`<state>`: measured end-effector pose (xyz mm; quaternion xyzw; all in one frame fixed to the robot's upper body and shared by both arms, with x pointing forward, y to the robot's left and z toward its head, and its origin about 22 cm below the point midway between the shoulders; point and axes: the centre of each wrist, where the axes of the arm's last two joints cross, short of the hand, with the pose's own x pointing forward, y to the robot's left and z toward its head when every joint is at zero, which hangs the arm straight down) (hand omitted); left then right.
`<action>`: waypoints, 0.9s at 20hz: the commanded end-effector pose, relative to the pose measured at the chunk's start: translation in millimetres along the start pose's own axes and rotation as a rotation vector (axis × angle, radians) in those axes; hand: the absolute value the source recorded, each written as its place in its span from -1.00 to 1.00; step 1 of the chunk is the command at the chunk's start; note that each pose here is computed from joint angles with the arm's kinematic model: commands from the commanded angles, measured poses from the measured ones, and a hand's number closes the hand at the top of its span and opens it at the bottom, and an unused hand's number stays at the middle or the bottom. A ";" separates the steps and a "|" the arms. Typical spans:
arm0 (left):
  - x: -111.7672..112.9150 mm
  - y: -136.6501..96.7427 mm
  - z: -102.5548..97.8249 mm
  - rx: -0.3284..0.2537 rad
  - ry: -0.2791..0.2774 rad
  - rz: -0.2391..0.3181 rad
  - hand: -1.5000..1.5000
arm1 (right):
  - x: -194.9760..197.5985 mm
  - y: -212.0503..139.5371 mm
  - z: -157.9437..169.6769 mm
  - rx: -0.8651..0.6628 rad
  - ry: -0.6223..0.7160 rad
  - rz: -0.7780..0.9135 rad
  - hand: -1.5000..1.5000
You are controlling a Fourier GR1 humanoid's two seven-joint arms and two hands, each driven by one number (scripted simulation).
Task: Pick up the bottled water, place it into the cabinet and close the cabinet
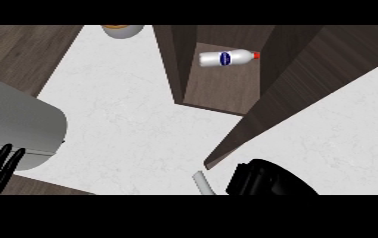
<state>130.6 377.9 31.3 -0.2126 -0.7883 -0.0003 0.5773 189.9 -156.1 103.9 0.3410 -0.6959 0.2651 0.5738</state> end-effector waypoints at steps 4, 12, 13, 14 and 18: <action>0.8 2.6 6.5 0.017 -0.015 0.044 -1.00 | 1.7 -48.4 -79.4 -0.281 0.050 -0.011 1.00; 2.4 6.8 13.6 0.009 -0.008 0.035 -1.00 | 14.5 -102.7 -164.3 -0.375 0.110 0.060 1.00; 5.1 6.7 12.3 0.016 -0.008 0.043 -1.00 | 11.4 -109.2 -167.5 -0.384 0.129 0.053 1.00; 2.2 14.3 26.0 0.023 -0.007 0.040 -1.00 | 11.7 -110.2 -171.2 -0.372 0.108 0.054 1.00; 3.4 2.0 10.8 0.017 -0.012 0.052 -1.00 | -9.1 -102.8 -158.9 -0.342 0.203 0.015 1.00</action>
